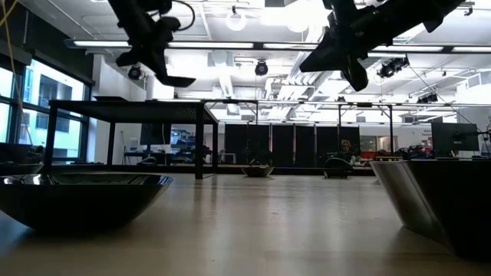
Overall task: Pick & Place Mini shaped plates
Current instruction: Put the black leaf shaped plate on the shelf
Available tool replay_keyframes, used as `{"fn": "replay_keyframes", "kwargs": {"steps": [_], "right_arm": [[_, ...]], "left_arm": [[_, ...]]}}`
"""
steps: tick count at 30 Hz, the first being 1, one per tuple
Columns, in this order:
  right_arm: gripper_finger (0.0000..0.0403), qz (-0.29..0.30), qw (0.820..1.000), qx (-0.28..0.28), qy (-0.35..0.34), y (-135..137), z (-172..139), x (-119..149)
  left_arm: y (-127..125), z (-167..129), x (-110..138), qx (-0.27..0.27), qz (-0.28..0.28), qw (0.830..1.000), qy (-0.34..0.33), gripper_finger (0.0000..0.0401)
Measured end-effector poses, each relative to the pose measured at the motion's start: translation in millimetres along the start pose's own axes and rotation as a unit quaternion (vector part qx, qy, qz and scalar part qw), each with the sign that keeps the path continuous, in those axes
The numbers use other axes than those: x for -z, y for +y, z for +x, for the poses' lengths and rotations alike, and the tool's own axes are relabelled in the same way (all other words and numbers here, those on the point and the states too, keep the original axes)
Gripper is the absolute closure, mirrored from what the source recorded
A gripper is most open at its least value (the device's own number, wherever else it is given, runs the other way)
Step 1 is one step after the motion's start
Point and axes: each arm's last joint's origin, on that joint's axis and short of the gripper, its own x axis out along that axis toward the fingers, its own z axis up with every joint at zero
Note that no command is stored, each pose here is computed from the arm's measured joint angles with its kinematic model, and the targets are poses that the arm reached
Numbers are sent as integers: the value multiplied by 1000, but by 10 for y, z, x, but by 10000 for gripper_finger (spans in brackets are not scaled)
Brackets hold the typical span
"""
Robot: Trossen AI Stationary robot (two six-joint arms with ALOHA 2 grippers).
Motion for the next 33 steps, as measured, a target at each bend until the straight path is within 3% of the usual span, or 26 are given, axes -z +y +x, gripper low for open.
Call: {"fn": "replay_keyframes", "kwargs": {"steps": [14, 28, 33], "right_arm": [[398, 0, 1000, 2, -1, -1, 1, 0], [399, -9, 1000, 3, -2, -1, 1, -1], [400, -9, 1000, 3, -2, -1, 1, -1]], "left_arm": [[218, 201, -114, -26, -15, 999, 28, 401], [227, 365, -144, -19, -29, 998, 54, 399], [231, 363, -132, -23, -33, 997, 60, 382]]}}
